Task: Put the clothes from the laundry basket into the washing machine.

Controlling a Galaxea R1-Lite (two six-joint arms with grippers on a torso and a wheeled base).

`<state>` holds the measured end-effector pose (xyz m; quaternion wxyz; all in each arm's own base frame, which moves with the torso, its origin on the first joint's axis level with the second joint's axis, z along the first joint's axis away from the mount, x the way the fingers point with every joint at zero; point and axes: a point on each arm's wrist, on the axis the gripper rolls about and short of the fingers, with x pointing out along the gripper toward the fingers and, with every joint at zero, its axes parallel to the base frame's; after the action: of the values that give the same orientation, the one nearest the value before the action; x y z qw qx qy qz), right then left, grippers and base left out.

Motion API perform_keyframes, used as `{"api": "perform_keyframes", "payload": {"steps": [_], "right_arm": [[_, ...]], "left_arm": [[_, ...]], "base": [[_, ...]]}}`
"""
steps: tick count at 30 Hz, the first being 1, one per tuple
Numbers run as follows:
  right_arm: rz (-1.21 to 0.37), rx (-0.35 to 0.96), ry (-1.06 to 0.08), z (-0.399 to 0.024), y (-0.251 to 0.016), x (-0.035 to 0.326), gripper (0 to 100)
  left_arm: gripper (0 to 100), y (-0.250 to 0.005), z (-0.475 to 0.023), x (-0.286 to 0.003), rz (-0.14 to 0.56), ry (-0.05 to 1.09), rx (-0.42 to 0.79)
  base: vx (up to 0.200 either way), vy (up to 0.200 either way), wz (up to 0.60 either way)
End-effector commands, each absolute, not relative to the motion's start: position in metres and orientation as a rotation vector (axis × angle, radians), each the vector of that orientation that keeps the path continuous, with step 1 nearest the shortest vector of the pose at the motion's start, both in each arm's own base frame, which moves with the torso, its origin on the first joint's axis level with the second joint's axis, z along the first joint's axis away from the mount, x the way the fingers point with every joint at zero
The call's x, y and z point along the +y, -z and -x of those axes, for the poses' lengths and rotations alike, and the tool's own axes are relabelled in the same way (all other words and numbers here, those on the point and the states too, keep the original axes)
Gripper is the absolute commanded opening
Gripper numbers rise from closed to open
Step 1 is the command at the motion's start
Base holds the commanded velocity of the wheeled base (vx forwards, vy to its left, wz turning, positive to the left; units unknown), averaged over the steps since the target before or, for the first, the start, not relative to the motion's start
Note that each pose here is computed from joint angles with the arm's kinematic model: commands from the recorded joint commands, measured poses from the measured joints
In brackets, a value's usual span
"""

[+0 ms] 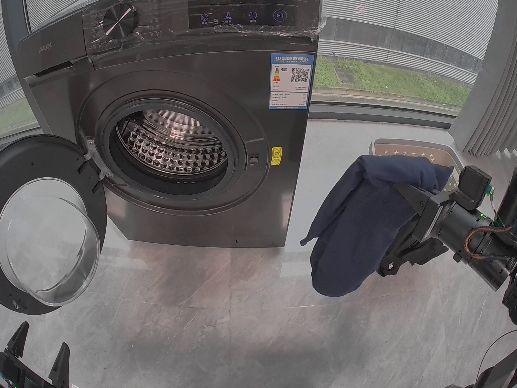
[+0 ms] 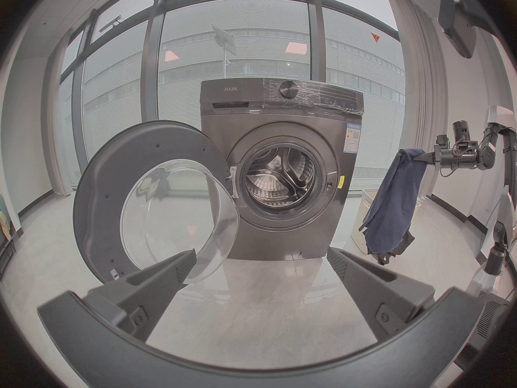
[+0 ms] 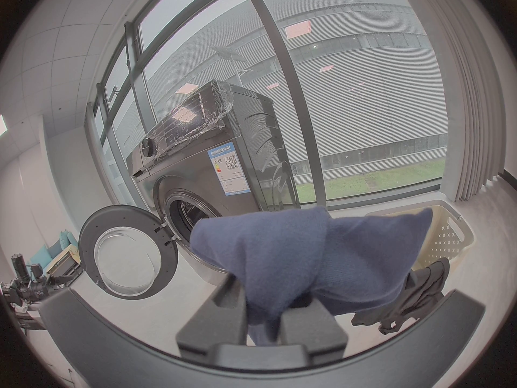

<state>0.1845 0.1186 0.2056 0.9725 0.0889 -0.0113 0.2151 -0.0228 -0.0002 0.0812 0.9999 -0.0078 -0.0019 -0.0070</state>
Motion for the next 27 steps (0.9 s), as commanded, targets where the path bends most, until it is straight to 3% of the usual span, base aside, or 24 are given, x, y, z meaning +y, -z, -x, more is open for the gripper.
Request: {"api": "perform_keyframes", "payload": {"steps": [1,20,27], "right_arm": [[-0.178,-0.02,-0.434,-0.1851,-0.2049,0.119,0],[-0.18,-0.021,-0.439,-0.1848,-0.2052,0.119,0],[-0.18,-0.02,-0.439,-0.185,-0.2049,0.1191,0]], "left_arm": [[100,-0.076,0.0228,-0.0002,0.018,0.014,-0.004],[100,-0.0758,0.0228,-0.0002,0.017,0.014,-0.003],[100,-0.076,0.0228,-0.0002,0.017,0.014,-0.004]], "base": [[0.0,0.0,0.0],[0.0,0.189,0.0],[0.0,0.0,0.0]]}}
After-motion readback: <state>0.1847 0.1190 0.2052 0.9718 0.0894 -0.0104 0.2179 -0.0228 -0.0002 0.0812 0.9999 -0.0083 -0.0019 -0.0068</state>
